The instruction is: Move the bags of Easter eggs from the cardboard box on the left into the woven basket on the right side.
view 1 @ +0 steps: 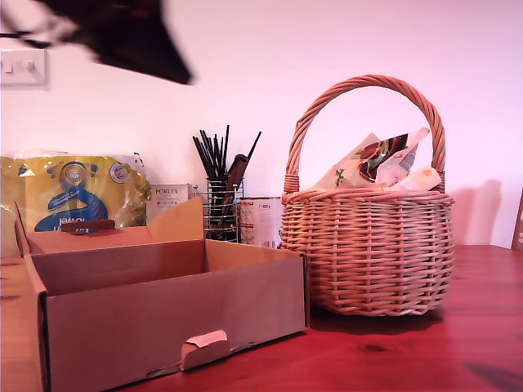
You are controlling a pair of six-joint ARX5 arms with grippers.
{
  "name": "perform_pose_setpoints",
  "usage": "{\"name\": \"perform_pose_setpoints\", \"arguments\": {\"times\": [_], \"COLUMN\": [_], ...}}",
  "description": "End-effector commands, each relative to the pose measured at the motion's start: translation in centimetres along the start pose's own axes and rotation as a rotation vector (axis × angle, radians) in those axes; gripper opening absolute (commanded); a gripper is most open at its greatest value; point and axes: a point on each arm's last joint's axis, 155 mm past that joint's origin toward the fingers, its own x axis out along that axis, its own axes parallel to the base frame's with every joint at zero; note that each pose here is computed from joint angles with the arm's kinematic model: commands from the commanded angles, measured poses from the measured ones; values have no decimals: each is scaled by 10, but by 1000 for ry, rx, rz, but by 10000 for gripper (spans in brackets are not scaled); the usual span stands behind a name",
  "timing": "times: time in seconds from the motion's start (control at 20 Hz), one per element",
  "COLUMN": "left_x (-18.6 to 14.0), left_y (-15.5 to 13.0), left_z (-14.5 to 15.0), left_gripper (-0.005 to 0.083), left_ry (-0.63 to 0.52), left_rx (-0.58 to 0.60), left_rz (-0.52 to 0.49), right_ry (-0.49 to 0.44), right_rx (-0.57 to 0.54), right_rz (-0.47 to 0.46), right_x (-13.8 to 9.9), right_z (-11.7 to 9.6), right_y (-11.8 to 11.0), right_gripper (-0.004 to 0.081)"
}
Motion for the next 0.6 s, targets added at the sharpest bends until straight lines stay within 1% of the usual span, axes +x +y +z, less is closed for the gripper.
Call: {"name": "perform_pose_setpoints", "arguments": {"times": [0.0,0.05,0.15,0.2,0.3,0.4,0.55], "left_x": [-10,-20,-42,-53,-71,-84,-102], "left_y": [15,25,44,53,63,65,62], "left_z": [-16,-20,-28,-32,-42,-51,-63], "left_gripper": [-19,-19,-19,-19,-19,-19,-19], "left_ry": [7,-6,-42,-62,-99,-126,-129], "left_rx": [-46,-77,-118,-151,-181,-188,-188], "left_rz": [58,103,194,241,301,322,339], "right_ry": [-8,-45,-105,-119,-117,-115,-120], "right_rx": [55,69,77,77,94,94,94], "right_rz": [-39,-62,-51,-53,-52,-55,-54], "right_x": [3,-1,-9,-11,-12,-12,-12], "right_z": [-12,-8,2,4,3,3,4], "right_y": [-7,-10,-6,-5,-5,-6,-6], "right_gripper": [-13,-13,-13,-13,-13,-13,-13]}}
